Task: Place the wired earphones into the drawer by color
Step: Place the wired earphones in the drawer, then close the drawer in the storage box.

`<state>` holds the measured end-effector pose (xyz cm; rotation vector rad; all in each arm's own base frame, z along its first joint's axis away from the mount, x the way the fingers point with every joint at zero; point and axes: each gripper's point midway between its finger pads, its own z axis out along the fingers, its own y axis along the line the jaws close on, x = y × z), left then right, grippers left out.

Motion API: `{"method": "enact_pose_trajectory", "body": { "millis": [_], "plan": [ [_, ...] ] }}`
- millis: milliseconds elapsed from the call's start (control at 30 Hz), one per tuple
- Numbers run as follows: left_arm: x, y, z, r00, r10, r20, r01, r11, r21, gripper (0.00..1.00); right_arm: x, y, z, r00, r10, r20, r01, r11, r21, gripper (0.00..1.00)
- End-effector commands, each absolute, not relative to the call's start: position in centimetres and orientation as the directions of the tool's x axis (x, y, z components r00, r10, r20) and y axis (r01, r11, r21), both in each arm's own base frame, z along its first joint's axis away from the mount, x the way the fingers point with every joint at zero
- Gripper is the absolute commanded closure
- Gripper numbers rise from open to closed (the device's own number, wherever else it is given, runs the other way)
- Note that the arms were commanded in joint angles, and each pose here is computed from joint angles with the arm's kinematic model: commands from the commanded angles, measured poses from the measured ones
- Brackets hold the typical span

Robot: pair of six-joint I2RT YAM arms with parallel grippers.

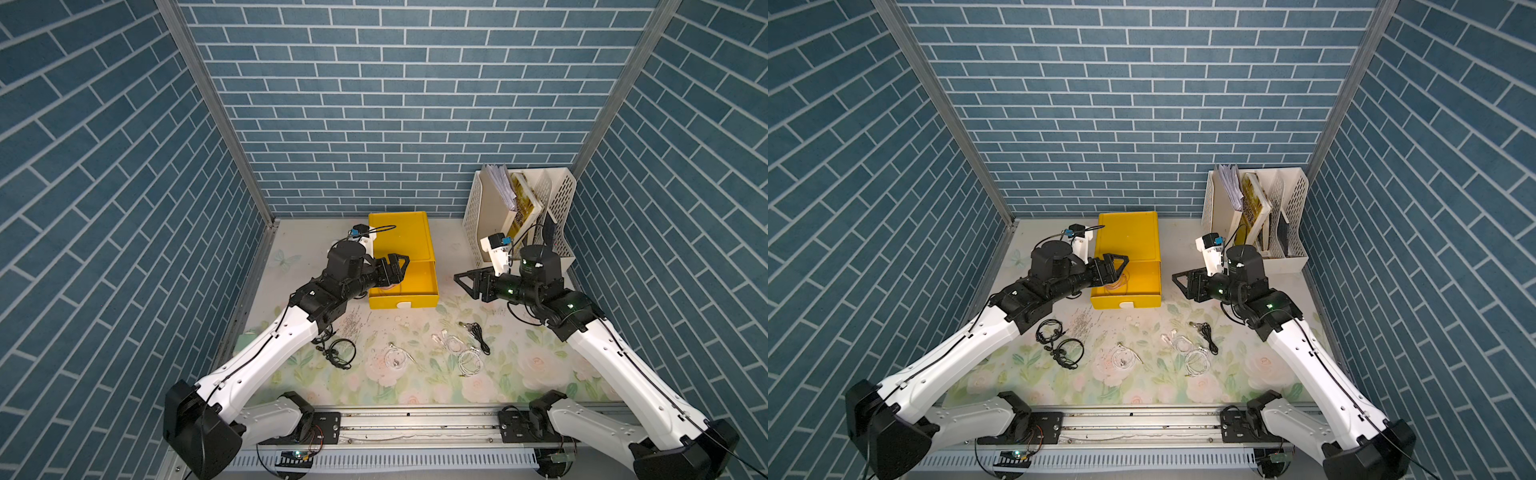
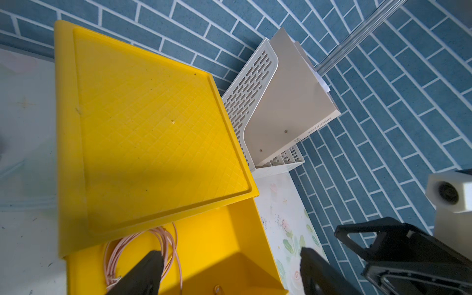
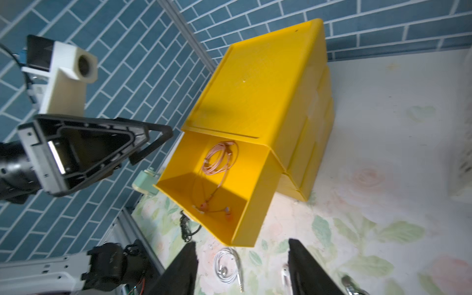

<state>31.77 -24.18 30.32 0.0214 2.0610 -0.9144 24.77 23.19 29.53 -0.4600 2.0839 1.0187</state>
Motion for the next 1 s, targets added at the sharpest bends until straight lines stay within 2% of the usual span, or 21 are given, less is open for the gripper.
{"method": "enact_pose_trajectory", "body": {
  "millis": [0,33,67,100,133,167,267,300,400,533,733,967],
  "plan": [
    [31.9,-23.7,35.4,-0.547,-0.328,-0.770,0.396,0.709,-0.583,0.14,22.3,25.5,30.3,-0.646,0.028,-0.763,-0.655,0.493,0.573,0.59],
    [32.2,-23.5,36.2,-0.529,-0.328,-0.783,0.403,0.715,-0.571,0.21,21.9,25.8,29.9,-0.645,0.043,-0.763,-0.648,0.497,0.576,0.73],
    [32.6,-23.4,36.8,-0.514,-0.319,-0.796,0.407,0.726,-0.555,0.39,21.5,25.9,29.6,-0.634,0.073,-0.770,-0.637,0.516,0.573,0.86],
    [33.1,-23.3,37.1,-0.505,-0.311,-0.805,0.411,0.733,-0.541,0.57,20.9,26.1,29.3,-0.624,0.102,-0.775,-0.630,0.521,0.576,0.92],
    [33.8,-23.2,37.2,-0.495,-0.300,-0.816,0.413,0.745,-0.524,0.67,20.0,26.4,29.1,-0.610,0.137,-0.780,-0.629,0.514,0.582,1.00],
    [34.6,-23.0,37.3,-0.487,-0.289,-0.824,0.408,0.758,-0.508,0.72,19.1,26.6,29.0,-0.597,0.182,-0.782,-0.623,0.510,0.594,1.00],
    [37.7,-22.6,37.0,-0.484,-0.263,-0.835,0.403,0.780,-0.479,0.74,17.3,27.2,26.8,-0.575,0.256,-0.777,-0.575,0.548,0.607,1.00],
    [38.7,-22.6,36.8,-0.479,-0.246,-0.843,0.394,0.798,-0.456,0.78,16.7,27.6,26.2,-0.563,0.264,-0.784,-0.570,0.563,0.599,1.00],
    [42.4,-22.7,35.9,-0.482,-0.169,-0.860,0.377,0.846,-0.377,0.81,14.5,29.5,25.5,-0.465,0.262,-0.846,-0.582,0.629,0.515,1.00],
    [46.5,-23.8,35.4,-0.490,-0.097,-0.866,0.402,0.856,-0.324,0.83,12.6,32.3,25.1,-0.331,0.227,-0.916,-0.582,0.715,0.387,1.00],
    [52.1,-24.6,34.0,-0.500,-0.041,-0.865,0.399,0.875,-0.273,0.83,12.9,35.2,23.0,-0.287,0.168,-0.943,-0.551,0.776,0.306,1.00],
    [55.9,-25.3,30.5,-0.513,0.030,-0.858,0.382,0.903,-0.197,0.83,14.1,35.3,22.4,-0.255,0.174,-0.951,-0.531,0.796,0.289,1.00]
  ]
}}
